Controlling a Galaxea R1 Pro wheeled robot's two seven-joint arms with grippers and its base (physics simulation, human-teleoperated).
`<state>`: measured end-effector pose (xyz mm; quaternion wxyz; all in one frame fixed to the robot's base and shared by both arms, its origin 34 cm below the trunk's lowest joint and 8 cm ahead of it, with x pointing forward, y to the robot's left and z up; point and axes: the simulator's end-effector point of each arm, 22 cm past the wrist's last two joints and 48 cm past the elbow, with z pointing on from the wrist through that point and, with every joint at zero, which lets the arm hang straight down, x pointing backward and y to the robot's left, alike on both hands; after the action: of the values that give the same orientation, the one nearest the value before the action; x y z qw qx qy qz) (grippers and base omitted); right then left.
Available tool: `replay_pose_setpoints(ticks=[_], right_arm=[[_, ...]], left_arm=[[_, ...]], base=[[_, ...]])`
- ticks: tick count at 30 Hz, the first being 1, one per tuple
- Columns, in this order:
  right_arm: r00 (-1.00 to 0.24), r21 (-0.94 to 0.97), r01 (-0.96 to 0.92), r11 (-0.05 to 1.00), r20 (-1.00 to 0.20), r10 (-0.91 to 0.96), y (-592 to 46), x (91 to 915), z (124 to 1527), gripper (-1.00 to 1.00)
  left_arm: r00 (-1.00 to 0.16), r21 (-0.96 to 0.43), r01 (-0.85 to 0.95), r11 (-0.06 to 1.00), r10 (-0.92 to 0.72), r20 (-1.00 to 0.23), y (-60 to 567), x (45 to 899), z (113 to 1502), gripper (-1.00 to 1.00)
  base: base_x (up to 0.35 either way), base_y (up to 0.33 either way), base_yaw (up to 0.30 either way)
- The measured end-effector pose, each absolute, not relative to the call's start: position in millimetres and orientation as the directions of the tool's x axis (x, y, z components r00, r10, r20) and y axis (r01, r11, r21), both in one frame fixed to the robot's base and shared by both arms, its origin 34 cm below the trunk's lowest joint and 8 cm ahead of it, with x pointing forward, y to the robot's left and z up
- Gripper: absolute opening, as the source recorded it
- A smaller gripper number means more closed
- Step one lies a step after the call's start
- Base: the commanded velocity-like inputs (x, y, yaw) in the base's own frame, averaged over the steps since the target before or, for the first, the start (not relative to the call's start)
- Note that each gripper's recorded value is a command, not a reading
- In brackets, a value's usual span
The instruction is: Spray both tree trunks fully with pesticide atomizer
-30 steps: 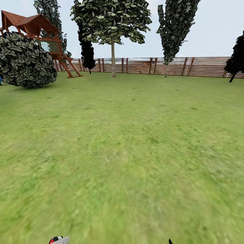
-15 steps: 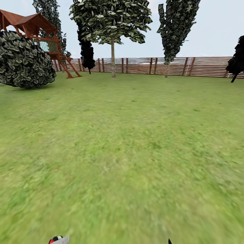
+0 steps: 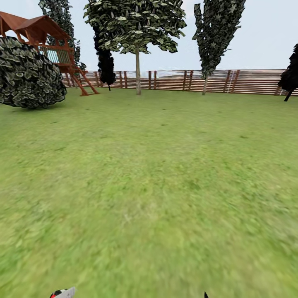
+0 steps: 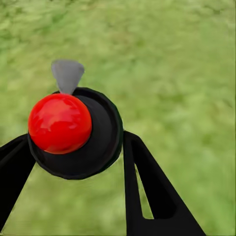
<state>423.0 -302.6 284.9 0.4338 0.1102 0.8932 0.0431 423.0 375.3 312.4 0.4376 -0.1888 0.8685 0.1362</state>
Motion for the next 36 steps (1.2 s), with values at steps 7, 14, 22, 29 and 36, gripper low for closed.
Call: replay_pose_setpoints(ticks=[7, 14, 22, 29, 36], right_arm=[[-0.599, 0.173, 0.160, 0.972, -0.765, 0.234, -303, 423, 285, 1.00], [-0.599, 0.173, 0.160, 0.972, -0.765, 0.234, -303, 423, 285, 1.00], [-0.600, 0.173, 0.160, 0.972, -0.765, 0.235, -303, 423, 285, 1.00], [-0.599, 0.173, 0.160, 0.972, -0.765, 0.234, -303, 423, 285, 1.00], [-0.599, 0.172, 0.160, 0.972, -0.765, 0.234, -303, 423, 285, 1.00]], left_arm=[[-0.523, 0.076, -0.510, 0.857, -0.239, -0.818, 400, 417, 316, -1.00], [-0.518, 0.079, -0.528, 0.846, -0.247, -0.819, 407, 414, 316, -1.00], [-0.527, 0.073, -0.514, 0.855, -0.247, -0.813, 396, 413, 313, -1.00], [-0.529, 0.072, -0.509, 0.858, -0.245, -0.812, 395, 413, 313, -1.00], [-0.547, 0.070, -0.467, 0.882, -0.226, -0.806, 379, 416, 309, -1.00]], base=[[0.339, 0.000, 0.000], [0.339, 0.000, 0.000], [0.339, 0.000, 0.000], [0.339, 0.000, 0.000], [0.339, 0.000, 0.000]])
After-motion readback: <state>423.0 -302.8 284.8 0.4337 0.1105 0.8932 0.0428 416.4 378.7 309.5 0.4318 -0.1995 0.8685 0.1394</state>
